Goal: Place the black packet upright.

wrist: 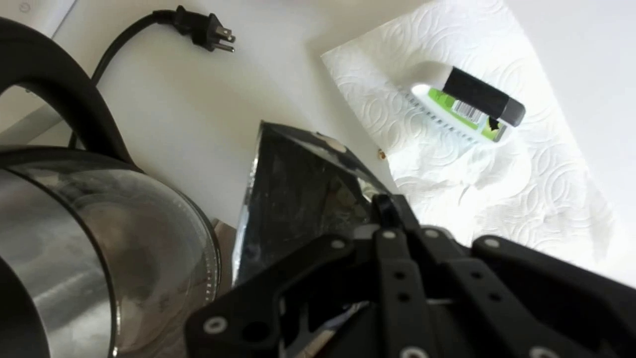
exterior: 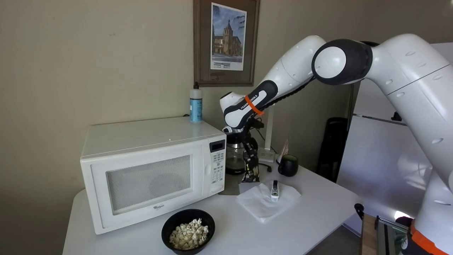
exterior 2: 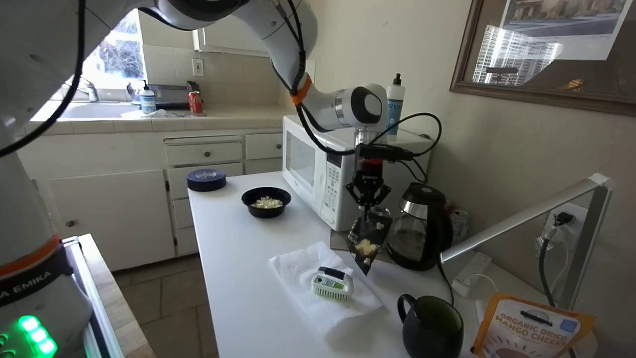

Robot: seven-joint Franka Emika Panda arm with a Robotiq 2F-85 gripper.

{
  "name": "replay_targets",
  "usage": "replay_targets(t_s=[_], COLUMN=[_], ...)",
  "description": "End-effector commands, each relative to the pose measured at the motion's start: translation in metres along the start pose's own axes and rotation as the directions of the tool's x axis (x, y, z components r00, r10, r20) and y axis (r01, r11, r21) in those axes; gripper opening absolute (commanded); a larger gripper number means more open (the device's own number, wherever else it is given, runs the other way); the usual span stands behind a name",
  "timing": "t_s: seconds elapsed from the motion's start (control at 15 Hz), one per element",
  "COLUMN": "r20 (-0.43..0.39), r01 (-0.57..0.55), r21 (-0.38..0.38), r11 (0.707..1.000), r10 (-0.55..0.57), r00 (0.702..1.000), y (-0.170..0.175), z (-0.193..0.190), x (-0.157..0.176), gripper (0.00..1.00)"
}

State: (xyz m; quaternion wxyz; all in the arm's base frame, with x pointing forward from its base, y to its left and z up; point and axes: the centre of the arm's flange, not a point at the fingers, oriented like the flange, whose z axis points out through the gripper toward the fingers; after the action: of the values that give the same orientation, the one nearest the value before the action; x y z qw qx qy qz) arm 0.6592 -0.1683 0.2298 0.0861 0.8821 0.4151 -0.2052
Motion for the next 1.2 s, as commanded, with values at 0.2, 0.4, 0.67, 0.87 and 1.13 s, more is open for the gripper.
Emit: replay_targets(t_s=[0.2,0.4,0.67,0.87,1.13], r20=[-0.029,-0.063,-0.075,-0.108,-0.217], r01=[-0.012,-0.028,-0.035,-0.050,-0.178], r21=[0.067,0.043,0.038,0.047,0.116], r11=[0.998,0.999,0.999,0.998,0.977], r10=[0.014,0.030,0.038,0.055,0.200], r00=[0.999,0.998,0.996,0.993,0.955], y=[0.018,0.024,0.026,0.023,0.022], z=[0.025,0.031,0.027,0.010,-0.025], x=[0.013,0.018,0.020,0.018,0.001], gripper=[0.00,0.26,0.49,0.72,0.99])
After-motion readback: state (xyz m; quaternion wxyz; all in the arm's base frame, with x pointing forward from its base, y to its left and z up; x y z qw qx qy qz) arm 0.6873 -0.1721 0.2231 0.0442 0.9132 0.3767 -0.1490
